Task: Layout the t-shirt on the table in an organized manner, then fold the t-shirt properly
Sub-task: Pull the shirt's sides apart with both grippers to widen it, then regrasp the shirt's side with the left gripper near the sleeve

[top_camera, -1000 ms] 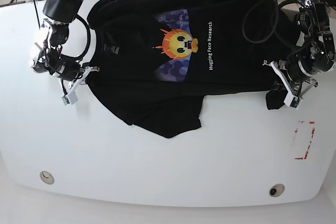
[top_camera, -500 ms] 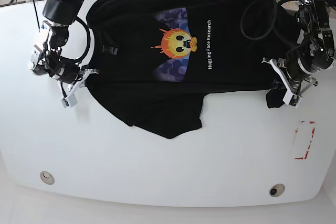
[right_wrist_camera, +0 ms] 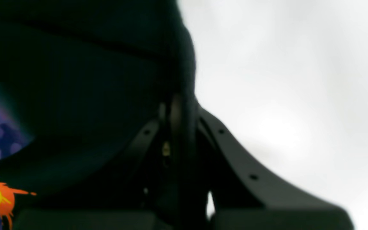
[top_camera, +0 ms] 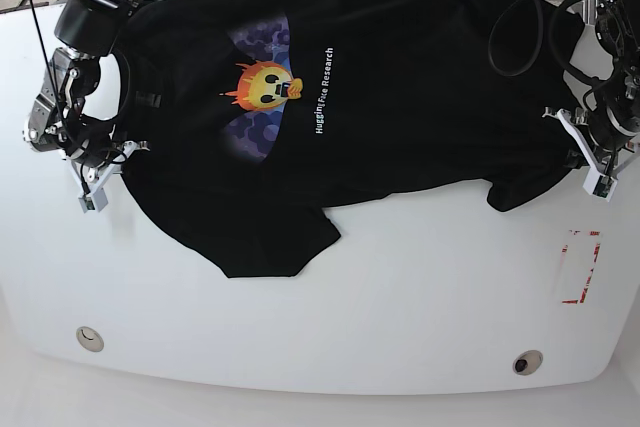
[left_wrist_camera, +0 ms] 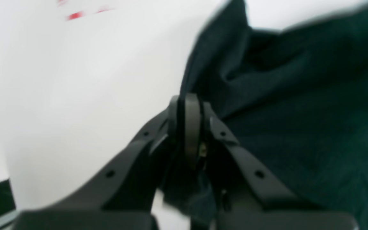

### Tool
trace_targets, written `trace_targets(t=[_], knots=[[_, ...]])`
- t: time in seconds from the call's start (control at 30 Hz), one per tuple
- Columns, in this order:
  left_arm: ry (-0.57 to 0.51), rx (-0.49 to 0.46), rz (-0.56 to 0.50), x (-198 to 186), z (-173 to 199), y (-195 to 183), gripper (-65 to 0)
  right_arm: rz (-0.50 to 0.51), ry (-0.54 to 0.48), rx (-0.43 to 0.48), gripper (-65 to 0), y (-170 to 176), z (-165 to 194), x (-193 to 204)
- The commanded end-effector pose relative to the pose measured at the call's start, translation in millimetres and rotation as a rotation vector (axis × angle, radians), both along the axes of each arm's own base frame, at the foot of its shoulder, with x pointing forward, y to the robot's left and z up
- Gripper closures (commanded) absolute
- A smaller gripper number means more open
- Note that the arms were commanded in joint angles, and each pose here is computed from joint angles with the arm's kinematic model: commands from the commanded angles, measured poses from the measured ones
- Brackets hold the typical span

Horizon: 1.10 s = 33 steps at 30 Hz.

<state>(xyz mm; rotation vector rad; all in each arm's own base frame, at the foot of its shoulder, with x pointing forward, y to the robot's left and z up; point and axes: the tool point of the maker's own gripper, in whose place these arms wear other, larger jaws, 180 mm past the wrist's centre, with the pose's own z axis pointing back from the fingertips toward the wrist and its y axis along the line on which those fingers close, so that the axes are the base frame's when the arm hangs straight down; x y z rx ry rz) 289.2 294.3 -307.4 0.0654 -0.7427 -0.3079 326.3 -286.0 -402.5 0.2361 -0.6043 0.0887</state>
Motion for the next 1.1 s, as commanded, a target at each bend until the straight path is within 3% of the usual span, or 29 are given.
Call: trace_targets(t=[0.0, 0.2, 0.73, 1.07], knots=[[-0.039, 0.032, -0.010, 5.5, 15.6, 8.1, 0.0, 0.006, -0.066, -0.005, 0.0, -4.3, 18.2, 14.1], [-0.005, 0.052, -0.003, -5.9, 9.2, 16.4, 0.0, 0.006, -0.065, -0.007, 0.0, -4.5, 18.0, 13.6], [0.112, 0.034, 0.136, -39.5, -21.7, 64.9, 0.0, 0.007, -0.059, -0.001, 0.0, -1.7, 14.9, 11.4], [0.113, 0.029, 0.151, -39.2, -22.4, 69.0, -38.6, 0.011, -0.059, 0.001, 0.0, 0.4, 14.5, 11.8]])
